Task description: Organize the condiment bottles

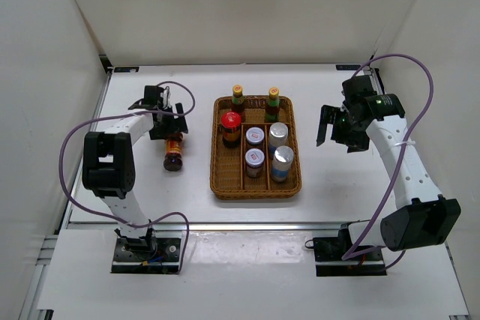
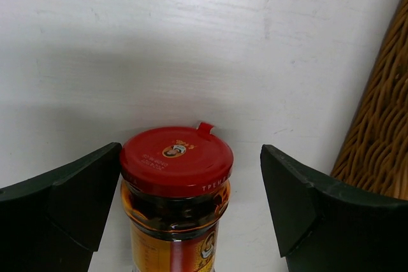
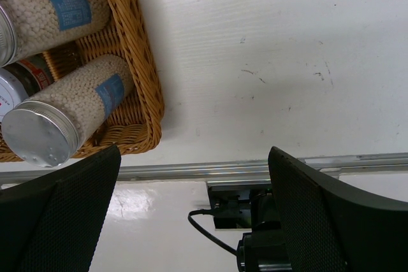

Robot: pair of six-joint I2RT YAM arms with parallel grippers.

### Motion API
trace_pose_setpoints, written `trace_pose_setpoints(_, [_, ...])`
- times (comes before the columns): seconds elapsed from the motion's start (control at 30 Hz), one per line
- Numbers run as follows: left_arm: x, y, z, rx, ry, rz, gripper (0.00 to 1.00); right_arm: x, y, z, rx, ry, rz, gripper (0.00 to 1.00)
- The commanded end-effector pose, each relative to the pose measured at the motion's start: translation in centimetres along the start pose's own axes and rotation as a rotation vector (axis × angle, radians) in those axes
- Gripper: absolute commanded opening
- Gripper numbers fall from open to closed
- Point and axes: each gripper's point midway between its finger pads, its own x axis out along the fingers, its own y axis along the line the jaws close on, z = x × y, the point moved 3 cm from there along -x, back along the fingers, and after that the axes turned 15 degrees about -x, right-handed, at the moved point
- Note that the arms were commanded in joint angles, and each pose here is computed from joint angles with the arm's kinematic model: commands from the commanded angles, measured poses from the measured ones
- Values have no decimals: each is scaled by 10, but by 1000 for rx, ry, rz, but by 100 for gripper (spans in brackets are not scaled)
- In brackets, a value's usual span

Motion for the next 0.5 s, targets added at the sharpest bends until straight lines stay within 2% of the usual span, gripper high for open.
trace_pose_setpoints(0.0, [-13,-5,-3,14,-6,-33,100,-3,-3,6,-13,-27,-13,99])
trace_pose_setpoints(0.13, [-10,0,-13,11,22,-27,99,-3,-3,6,-13,-27,-13,99])
trace_pose_setpoints(0.23, [-11,0,-13,12,13,-32,93,-3,-3,6,-13,-27,-13,99])
trace_pose_setpoints(0.33, [-11,-3,-12,22,13,-54,81,-3,-3,6,-13,-27,-13,99])
trace_pose_setpoints(0.37, [-10,-7,-11,24,9,-74,71,-3,-3,6,-13,-27,-13,99])
trace_pose_setpoints(0.47, [-13,-10,-6,37,-16,-87,52,-3,-3,6,-13,-27,-13,99])
